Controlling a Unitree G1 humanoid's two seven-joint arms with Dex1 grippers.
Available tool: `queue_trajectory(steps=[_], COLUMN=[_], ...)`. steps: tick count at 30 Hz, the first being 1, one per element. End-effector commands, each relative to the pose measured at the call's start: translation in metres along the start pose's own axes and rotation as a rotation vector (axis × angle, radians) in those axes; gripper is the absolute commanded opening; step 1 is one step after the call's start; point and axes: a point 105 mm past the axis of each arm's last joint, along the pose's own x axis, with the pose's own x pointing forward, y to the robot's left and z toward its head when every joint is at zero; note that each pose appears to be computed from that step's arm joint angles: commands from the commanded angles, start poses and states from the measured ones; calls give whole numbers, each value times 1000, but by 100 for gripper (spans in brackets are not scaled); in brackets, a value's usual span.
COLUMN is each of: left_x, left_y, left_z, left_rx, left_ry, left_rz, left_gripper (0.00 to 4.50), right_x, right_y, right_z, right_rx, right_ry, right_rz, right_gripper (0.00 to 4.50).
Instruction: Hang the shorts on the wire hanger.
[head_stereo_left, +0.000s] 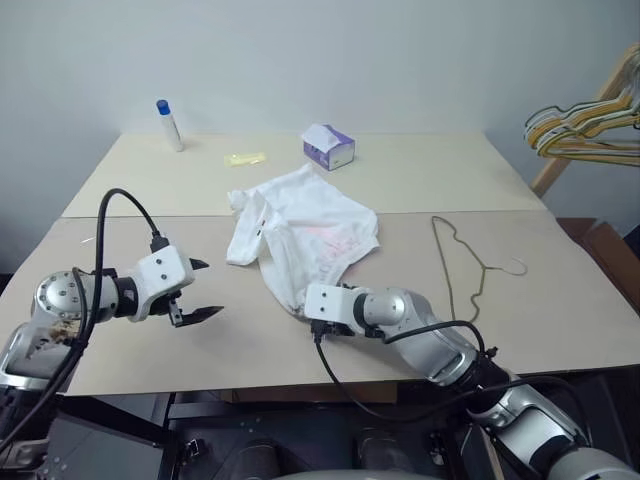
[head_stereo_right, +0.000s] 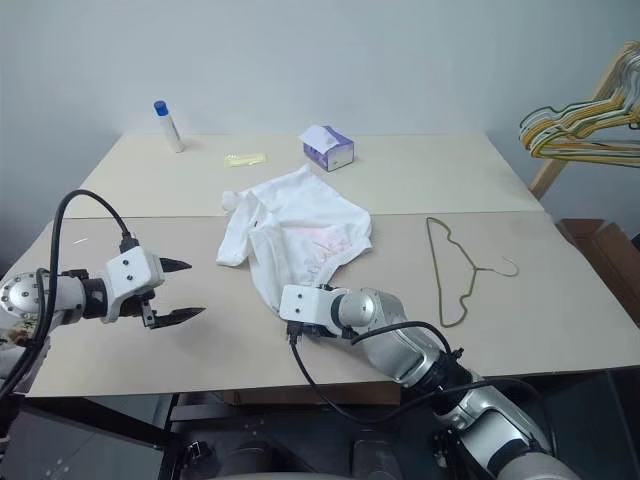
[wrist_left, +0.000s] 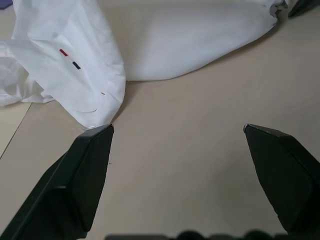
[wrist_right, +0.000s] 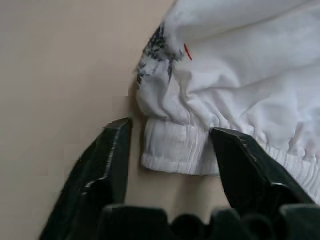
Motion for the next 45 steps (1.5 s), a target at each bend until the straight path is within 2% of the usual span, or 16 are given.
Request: queue_trajectory(steps=[1, 6, 10, 15, 23, 30, 33, 36, 44, 45], left_x=[-7, 7, 33, 60, 99, 117, 119, 118, 107, 105], left_y=[8, 13, 25, 44, 53, 58, 56, 55, 60, 62], left_z=[8, 7, 1, -19, -20, -27, -28, -25, -33, -33], left_rx=[24, -9, -22, -25, -97, -89, -70, -69, -7, 3], left_ry=[-21, -49, -51, 39, 5, 66, 86, 68, 124, 123], left_rz=[44, 94, 175, 236, 169, 144, 114, 92, 100, 108], left_gripper=[450, 450, 450, 450, 450, 450, 388, 290, 25, 3], right_x=[-3, -1, -2, -6, -12, -15, -16, -17, -17, -17], right_y=[-8, -5, -7, -3, -2, -4, -4, -5, -14, -17], right_z=[8, 5, 3, -4, -4, -5, -6, -8, -15, -17], right_rx=[-18, -32, -22, -35, -31, -26, -19, -10, -5, -6], right_ry=[-45, -37, -30, -15, -20, -16, -13, -6, 23, 31], right_rz=[-37, -27, -46, -39, -46, -60, -65, -77, -125, -138], right_gripper=[183, 7, 3, 3, 3, 3, 0, 0, 0, 0])
